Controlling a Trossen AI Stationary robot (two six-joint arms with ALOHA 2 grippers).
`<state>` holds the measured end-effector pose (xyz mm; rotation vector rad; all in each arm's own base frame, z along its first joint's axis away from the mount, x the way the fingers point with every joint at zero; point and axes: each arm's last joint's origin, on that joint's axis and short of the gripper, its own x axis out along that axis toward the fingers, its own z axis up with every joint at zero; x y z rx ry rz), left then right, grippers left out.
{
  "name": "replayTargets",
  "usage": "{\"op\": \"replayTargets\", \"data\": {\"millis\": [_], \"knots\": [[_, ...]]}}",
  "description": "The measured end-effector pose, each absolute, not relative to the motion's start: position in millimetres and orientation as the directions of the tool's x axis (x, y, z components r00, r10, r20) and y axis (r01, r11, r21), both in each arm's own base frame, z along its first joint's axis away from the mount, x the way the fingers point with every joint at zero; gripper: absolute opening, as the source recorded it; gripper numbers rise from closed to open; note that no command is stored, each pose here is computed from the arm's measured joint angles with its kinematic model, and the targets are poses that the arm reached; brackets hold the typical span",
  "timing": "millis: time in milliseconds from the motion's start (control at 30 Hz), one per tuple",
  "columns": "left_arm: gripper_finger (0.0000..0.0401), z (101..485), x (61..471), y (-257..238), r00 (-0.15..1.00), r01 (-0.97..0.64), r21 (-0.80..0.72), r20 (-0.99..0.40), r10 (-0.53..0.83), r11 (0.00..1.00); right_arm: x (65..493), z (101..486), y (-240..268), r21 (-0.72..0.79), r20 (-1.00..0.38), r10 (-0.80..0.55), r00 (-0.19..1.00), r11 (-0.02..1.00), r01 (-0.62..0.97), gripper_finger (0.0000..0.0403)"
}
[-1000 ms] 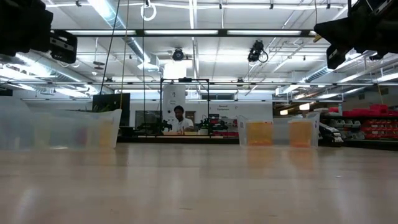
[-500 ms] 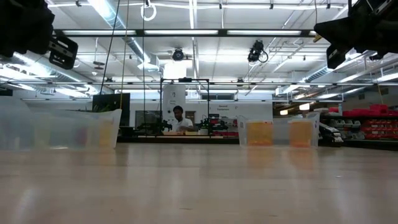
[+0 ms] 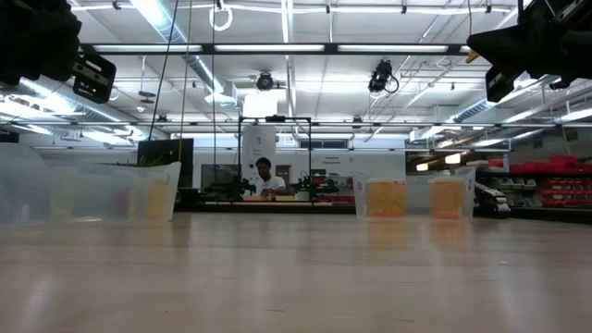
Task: Pick and place medicine bottles into bin by pill shape (circle, oval)
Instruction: Return to Home Position
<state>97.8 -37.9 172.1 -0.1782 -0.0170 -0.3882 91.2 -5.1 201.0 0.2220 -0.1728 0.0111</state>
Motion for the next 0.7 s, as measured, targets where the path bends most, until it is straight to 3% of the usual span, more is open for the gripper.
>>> {"op": "replayTargets", "data": {"millis": [700], "knots": [[0.0026, 172.0, 97.8, -37.9, 0.926, 0.377, -0.169, 0.05, -0.374, 0.911, 91.2, 201.1, -5.1, 0.218, 0.172, -0.008, 0.985, 0.975, -0.03, 0.0017]]}}
